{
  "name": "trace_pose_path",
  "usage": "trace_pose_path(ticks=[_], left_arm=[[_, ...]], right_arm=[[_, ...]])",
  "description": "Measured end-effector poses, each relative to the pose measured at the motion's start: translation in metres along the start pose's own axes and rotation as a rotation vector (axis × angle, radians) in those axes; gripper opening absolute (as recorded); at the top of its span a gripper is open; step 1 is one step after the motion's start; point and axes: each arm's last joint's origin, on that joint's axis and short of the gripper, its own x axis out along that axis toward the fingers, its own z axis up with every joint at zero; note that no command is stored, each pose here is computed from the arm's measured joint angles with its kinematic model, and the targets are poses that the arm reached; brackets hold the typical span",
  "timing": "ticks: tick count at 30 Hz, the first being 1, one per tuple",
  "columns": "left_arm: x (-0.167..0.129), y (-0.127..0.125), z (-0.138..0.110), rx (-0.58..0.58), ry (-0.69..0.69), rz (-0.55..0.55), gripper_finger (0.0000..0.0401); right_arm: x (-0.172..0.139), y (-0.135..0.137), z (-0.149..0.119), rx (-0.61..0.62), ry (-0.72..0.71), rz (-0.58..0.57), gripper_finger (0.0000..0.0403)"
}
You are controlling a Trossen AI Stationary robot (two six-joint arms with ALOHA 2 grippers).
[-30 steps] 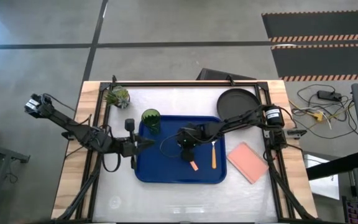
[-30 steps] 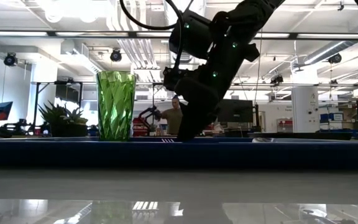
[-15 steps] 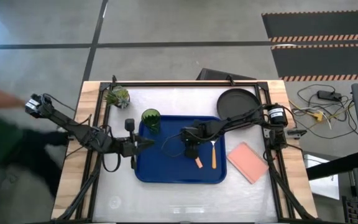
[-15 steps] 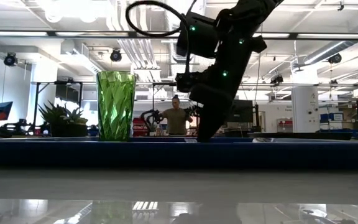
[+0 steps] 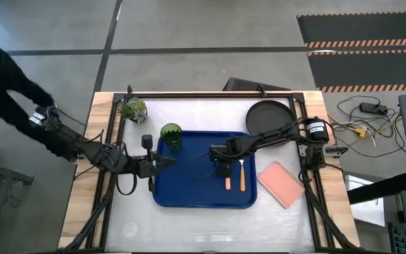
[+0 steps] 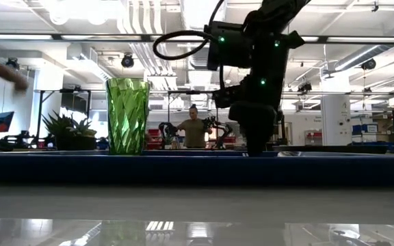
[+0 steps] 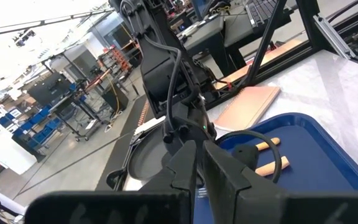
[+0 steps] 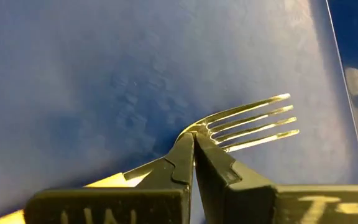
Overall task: Pick and place plate/cup/fork/spoon on tray
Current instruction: Put the fork on the blue tray
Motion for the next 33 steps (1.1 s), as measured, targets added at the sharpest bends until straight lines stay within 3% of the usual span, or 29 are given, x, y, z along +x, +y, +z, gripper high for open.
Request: trace_pose_path(ticks=[17,33], left_arm=[[0.000,0.000,0.000,0.000,0.001,-0.001,0.0011],[0.000,0.000,0.000,-0.001,0.001,-0.001,0.0011]], right_arm=[[-0.009,-0.001,-0.007,0.063,0.010,0.002,0.0008],[-0.011,0.007,-0.009,0.036,0.001,0.005,0.0008]])
